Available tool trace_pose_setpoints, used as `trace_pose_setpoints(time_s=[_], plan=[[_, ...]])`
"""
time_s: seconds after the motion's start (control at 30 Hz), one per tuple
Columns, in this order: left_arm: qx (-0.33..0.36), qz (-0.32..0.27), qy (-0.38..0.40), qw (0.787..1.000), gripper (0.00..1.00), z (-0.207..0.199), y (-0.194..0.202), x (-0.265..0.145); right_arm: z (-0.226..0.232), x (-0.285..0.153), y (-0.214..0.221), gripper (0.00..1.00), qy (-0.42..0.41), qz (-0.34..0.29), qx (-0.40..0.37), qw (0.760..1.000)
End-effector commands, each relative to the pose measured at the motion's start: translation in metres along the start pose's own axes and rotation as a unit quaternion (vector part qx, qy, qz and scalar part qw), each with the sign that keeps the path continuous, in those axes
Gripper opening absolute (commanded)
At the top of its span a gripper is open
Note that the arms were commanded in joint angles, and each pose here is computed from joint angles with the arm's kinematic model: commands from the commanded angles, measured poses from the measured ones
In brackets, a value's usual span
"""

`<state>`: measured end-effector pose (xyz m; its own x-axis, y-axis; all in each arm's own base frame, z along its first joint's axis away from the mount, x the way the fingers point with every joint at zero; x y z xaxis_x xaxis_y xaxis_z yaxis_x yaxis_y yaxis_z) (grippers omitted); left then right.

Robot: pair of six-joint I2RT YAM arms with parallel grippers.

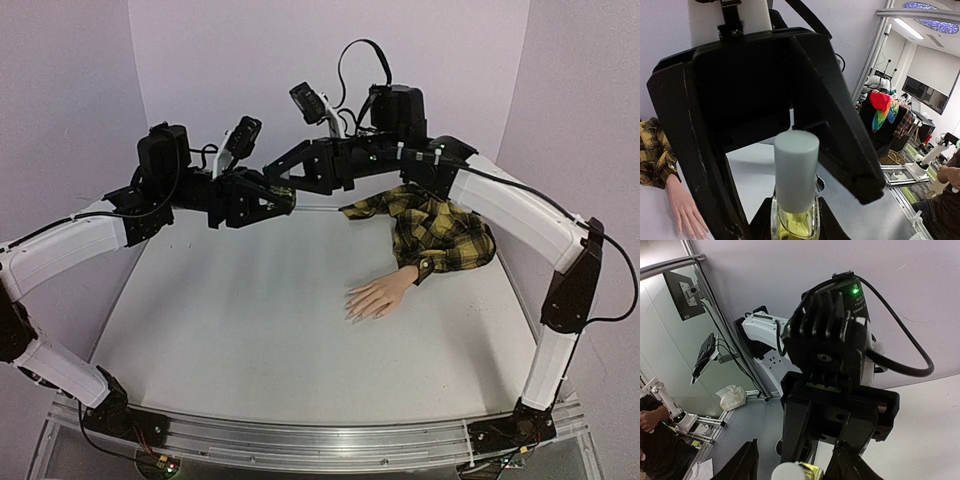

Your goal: Paint the nails

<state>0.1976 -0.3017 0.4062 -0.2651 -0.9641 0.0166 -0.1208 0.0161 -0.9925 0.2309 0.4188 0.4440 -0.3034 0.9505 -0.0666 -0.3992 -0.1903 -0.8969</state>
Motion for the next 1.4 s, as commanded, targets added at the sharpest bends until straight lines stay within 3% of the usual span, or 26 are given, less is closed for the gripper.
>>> trace_pose_setpoints(time_s=[0.0, 0.3, 0.57, 0.67, 0.77, 0.83, 0.9, 1.0, 1.07, 1.13, 1.2, 1.3, 1.37], plan=[[0.046, -0.017, 0.021, 0.999, 0.0, -0.012, -0.023, -0.001, 0.014, 0.0, -0.018, 0.42, -0.035, -0.015, -0.025, 0.999], [0.042, -0.013, 0.023, 0.999, 0.0, -0.011, -0.019, -0.001, 0.016, -0.003, -0.012, 0.37, -0.028, -0.014, -0.031, 0.999], [0.045, -0.013, 0.006, 0.999, 0.0, -0.008, -0.022, -0.001, 0.016, -0.003, -0.008, 0.03, -0.032, -0.01, -0.026, 0.999], [0.045, -0.025, -0.06, 0.997, 0.0, 0.004, -0.03, -0.003, 0.009, -0.001, -0.004, 0.0, -0.004, -0.016, -0.02, 1.0], [0.046, -0.033, -0.199, 0.978, 0.0, 0.032, -0.039, -0.014, -0.012, -0.002, 0.0, 0.0, 0.092, -0.041, -0.018, 0.995], [0.047, -0.043, -0.329, 0.942, 0.0, 0.055, -0.046, -0.033, -0.03, -0.009, 0.003, 0.0, 0.173, -0.061, -0.004, 0.983], [0.046, -0.054, -0.444, 0.893, 0.0, 0.073, -0.048, -0.056, -0.049, -0.021, 0.004, 0.0, 0.288, -0.095, 0.01, 0.953], [0.053, -0.052, -0.568, 0.82, 0.0, 0.095, -0.047, -0.083, -0.07, -0.043, 0.011, 0.0, 0.508, -0.142, 0.018, 0.849], [0.058, -0.037, -0.605, 0.793, 0.0, 0.108, -0.042, -0.088, -0.072, -0.052, 0.015, 0.0, 0.598, -0.158, 0.021, 0.785], [0.053, -0.027, -0.619, 0.783, 0.0, 0.119, -0.034, -0.087, -0.069, -0.046, 0.015, 0.0, 0.632, -0.16, 0.014, 0.758], [0.047, -0.025, -0.617, 0.785, 0.0, 0.124, -0.029, -0.084, -0.06, -0.037, 0.012, 0.0, 0.647, -0.159, 0.0, 0.745], [0.041, -0.024, -0.6, 0.799, 0.0, 0.123, -0.023, -0.079, -0.047, -0.029, 0.001, 0.0, 0.638, -0.149, -0.024, 0.755], [0.042, -0.023, -0.584, 0.81, 0.0, 0.119, -0.022, -0.075, -0.039, -0.024, -0.003, 0.08, 0.612, -0.139, -0.035, 0.778]])
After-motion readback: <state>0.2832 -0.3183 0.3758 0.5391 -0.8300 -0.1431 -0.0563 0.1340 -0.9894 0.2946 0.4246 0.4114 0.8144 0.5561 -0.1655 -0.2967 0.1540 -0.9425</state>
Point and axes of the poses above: each gripper's point midway between its finger pads, its own x axis out along the fingers, its own z axis along the line the jaws close on, y = z × x, the point moved 5 cm from there along -x, back along the fingers, and after that the axes turned 7 degrees about x, right-handed, at the moved point
